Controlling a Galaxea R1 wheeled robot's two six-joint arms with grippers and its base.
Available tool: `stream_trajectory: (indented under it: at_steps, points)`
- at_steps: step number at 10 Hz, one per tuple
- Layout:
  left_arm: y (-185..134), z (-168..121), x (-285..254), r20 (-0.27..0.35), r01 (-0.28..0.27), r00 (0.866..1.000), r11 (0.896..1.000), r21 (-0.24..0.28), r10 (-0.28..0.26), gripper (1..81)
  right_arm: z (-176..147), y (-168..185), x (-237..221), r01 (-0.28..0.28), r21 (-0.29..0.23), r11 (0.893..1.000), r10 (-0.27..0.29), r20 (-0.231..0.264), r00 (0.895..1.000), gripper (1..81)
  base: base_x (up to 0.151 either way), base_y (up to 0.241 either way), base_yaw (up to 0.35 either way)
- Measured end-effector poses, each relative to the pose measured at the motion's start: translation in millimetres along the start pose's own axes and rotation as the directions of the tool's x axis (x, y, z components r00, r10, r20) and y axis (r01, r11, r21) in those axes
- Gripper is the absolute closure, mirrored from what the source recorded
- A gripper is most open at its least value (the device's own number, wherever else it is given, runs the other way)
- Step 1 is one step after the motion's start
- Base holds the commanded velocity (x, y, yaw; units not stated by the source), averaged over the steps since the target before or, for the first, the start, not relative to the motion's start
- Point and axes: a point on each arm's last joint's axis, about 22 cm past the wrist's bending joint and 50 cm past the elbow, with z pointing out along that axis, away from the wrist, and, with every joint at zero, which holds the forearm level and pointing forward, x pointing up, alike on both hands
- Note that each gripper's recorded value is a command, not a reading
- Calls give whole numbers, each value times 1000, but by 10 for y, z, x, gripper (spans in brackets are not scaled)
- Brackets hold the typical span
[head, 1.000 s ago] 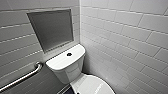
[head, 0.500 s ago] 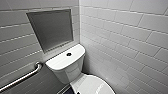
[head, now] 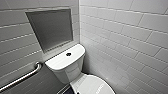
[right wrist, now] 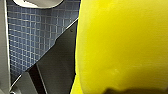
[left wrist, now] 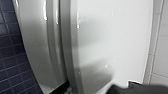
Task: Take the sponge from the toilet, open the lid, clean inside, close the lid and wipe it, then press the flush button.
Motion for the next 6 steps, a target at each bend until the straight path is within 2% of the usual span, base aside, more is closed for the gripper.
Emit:
stream_trajectory:
  at_steps: [6]
  points:
    - [246, -222, -63, 33, 33, 999, 998, -62, -31, 10, 20, -39, 46, 2, 5, 1000, -2, -4, 1000, 811, 0, 0, 0]
